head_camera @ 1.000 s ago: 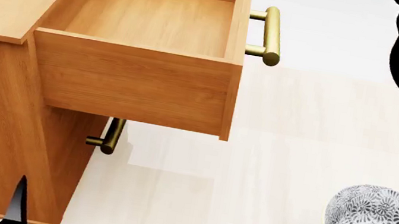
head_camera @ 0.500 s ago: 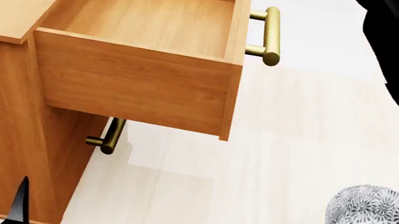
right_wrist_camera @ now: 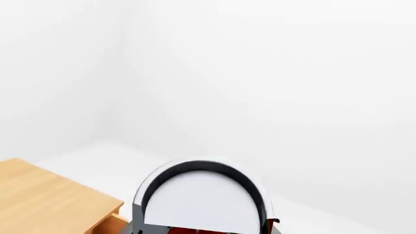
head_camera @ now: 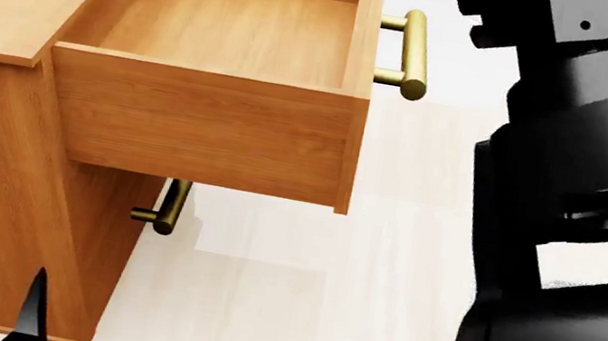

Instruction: Put the ketchup in the top drawer of the cabinet.

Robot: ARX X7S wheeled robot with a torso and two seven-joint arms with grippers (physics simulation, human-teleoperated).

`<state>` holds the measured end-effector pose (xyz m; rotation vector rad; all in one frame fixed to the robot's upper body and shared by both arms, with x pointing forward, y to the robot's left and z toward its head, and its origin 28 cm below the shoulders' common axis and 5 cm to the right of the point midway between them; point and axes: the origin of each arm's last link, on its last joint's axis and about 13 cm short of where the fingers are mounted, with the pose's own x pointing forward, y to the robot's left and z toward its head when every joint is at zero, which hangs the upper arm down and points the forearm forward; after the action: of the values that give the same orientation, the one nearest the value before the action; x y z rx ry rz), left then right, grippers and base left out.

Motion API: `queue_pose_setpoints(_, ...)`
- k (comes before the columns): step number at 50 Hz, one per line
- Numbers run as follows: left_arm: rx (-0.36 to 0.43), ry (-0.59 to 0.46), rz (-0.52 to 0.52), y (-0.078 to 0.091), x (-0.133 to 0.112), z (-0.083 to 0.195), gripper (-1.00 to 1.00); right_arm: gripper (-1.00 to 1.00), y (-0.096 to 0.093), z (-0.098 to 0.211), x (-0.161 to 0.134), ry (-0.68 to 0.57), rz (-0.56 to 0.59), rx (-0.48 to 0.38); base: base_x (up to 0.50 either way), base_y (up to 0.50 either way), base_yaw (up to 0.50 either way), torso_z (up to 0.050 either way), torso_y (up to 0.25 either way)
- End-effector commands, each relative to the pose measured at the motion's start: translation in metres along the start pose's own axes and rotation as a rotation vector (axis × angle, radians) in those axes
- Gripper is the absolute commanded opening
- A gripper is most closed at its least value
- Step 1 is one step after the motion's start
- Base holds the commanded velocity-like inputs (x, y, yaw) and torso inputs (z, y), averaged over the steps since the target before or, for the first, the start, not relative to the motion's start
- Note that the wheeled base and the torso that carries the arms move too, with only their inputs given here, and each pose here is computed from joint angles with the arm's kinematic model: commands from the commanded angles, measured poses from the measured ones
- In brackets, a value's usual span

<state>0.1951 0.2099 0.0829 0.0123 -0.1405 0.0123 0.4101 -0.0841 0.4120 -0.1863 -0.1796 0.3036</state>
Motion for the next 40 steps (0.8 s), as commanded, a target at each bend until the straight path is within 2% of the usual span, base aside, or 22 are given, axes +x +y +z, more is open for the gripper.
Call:
queue_pose_setpoints(1, -0.003, 0.005, -0.003, -0.001, 0.001, -0.001, 1.00, -1.00, 0.011, -0.004, 0.008, 0.052, 0.047, -0.058, 0.00, 0.00, 0.00, 0.000, 0.010)
queue_pose_setpoints(6, -0.003, 0.002, 0.000, -0.001, 0.002, 0.000, 1.00, -1.00, 0.020, -0.003, 0.009, 0.048, 0.114, -0.045, 0.00, 0.00, 0.00, 0.000, 0.000)
queue_pose_setpoints(16, 0.001, 0.008, 0.000, 0.000, 0.001, -0.001, 1.00, -1.00, 0.038, -0.014, 0.013, 0.073, 0.235, -0.081, 0.00, 0.00, 0.00, 0.000, 0.000)
queue_pose_setpoints(24, -0.001, 0.004, 0.007, 0.001, 0.002, -0.001, 1.00, -1.00, 0.046, -0.024, 0.015, 0.076, 0.353, -0.108, 0.00, 0.00, 0.00, 0.000, 0.000)
queue_pose_setpoints(40, 0.003, 0.015, 0.010, 0.000, 0.005, -0.005, 1.00, -1.00, 0.056, -0.058, 0.015, 0.208, 0.399, -0.113, 0.00, 0.00, 0.00, 0.000, 0.001)
